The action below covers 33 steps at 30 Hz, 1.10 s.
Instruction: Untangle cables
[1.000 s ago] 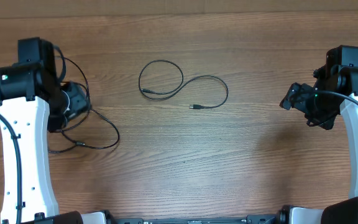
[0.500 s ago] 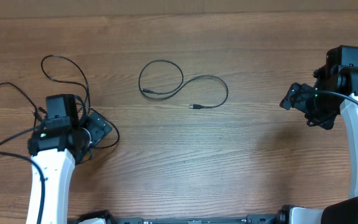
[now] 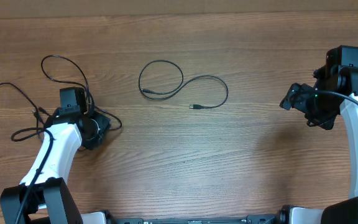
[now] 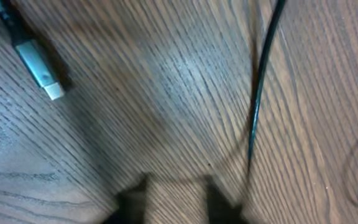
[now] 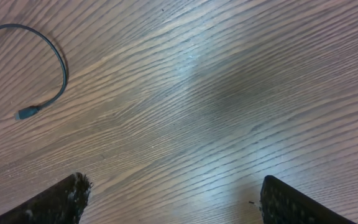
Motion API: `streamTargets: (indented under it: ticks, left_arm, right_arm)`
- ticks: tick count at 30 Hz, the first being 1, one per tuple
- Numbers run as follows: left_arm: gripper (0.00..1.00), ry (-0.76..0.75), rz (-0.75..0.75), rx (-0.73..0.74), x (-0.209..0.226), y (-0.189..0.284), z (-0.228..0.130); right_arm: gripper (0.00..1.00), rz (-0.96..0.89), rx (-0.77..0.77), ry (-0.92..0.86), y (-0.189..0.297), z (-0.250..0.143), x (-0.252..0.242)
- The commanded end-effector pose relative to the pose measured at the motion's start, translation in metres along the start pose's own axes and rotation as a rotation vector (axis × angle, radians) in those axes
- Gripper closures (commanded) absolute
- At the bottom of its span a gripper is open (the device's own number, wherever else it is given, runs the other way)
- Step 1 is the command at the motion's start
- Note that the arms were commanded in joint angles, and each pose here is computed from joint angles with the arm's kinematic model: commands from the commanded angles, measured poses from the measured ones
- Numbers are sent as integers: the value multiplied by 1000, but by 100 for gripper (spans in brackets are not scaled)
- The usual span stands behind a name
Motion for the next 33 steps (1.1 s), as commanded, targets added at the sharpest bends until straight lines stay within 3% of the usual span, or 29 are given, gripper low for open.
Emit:
streamTargets:
  ticks: [1, 9, 12, 15, 21, 28, 32, 33]
  left_arm:
    - [96, -44, -58, -71, -13, 21, 17]
    - [96, -130, -226, -404, -37, 145, 83]
    - [96, -114, -280, -586, -31, 208, 107]
    - [96, -63, -280, -672, -18, 234, 119]
    - [93, 52, -172, -732, 18, 244, 134]
    - [87, 135, 16, -809, 38, 246, 138]
    - [87, 144, 48, -805, 41, 245, 137]
    - [78, 139, 38, -797, 40, 245, 136]
  right_arm:
    - [13, 6, -1, 0, 0, 0, 0]
    - [13, 7, -1, 0, 0, 0, 0]
    - [13, 6, -1, 0, 0, 0, 0]
    - [13, 6, -1, 0, 0, 0, 0]
    - [13, 6, -1, 0, 0, 0, 0]
    - [13, 6, 0, 0, 0, 0, 0]
    - [13, 6, 0, -1, 0, 0, 0]
    - [13, 6, 1, 0, 0, -1, 0]
Point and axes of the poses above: each gripper's point midway between its finger pads, its own y axis back along the fingers, its own x axis along the line the jaws close on, z = x × y, the point moved 9 cm from there along y, back along the fingers, and after that the axes turned 2 degrees about -y, right-handed, at the moved point
